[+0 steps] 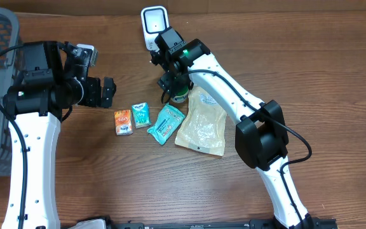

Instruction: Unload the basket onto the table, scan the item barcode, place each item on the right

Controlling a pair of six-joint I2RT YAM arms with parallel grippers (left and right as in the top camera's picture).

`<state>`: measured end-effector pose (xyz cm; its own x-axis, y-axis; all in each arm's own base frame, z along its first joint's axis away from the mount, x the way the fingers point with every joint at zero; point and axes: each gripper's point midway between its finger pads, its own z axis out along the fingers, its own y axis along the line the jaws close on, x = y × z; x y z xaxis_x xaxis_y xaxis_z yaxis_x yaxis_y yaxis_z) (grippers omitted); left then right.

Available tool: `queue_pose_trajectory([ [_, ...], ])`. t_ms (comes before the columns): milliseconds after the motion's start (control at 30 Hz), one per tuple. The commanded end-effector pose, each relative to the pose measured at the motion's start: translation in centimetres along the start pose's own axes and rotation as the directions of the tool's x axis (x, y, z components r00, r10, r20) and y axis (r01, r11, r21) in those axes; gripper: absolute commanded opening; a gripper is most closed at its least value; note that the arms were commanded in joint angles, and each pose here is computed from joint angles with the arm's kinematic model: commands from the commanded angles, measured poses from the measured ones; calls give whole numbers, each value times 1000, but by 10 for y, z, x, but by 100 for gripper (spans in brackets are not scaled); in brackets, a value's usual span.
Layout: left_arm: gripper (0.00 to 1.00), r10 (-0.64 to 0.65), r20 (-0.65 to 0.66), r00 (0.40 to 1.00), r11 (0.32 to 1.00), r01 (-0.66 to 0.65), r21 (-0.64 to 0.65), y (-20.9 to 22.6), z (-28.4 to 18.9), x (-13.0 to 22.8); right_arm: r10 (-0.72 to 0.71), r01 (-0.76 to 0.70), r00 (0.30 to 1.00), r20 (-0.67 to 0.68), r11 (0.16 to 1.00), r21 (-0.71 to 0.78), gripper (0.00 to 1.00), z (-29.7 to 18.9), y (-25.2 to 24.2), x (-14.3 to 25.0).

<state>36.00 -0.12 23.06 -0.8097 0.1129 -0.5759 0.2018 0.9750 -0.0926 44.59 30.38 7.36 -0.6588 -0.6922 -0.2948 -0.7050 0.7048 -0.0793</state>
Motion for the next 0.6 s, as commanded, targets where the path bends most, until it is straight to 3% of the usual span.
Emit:
queue_pose_trajectory([
  [0, 100, 6, 25, 1000, 1000, -6, -5, 0, -6, -7, 14, -14, 1000, -7, 1000, 8, 73, 0, -7, 3],
  [200, 99, 6, 25, 1000, 1000, -6, -5, 0, -6, -7, 15, -15, 1000, -8, 1000, 8, 66, 0, -7, 4],
  [367, 100, 6, 25, 1000, 1000, -6, -5, 0, -6, -7, 22, -22, 1000, -4, 1000, 8, 50, -1, -7, 3],
  [567, 100, 6, 25, 1000, 1000, -6, -5, 0, -6, -7, 51, -51, 999, 9, 998, -41, 46, -15, 0, -3],
])
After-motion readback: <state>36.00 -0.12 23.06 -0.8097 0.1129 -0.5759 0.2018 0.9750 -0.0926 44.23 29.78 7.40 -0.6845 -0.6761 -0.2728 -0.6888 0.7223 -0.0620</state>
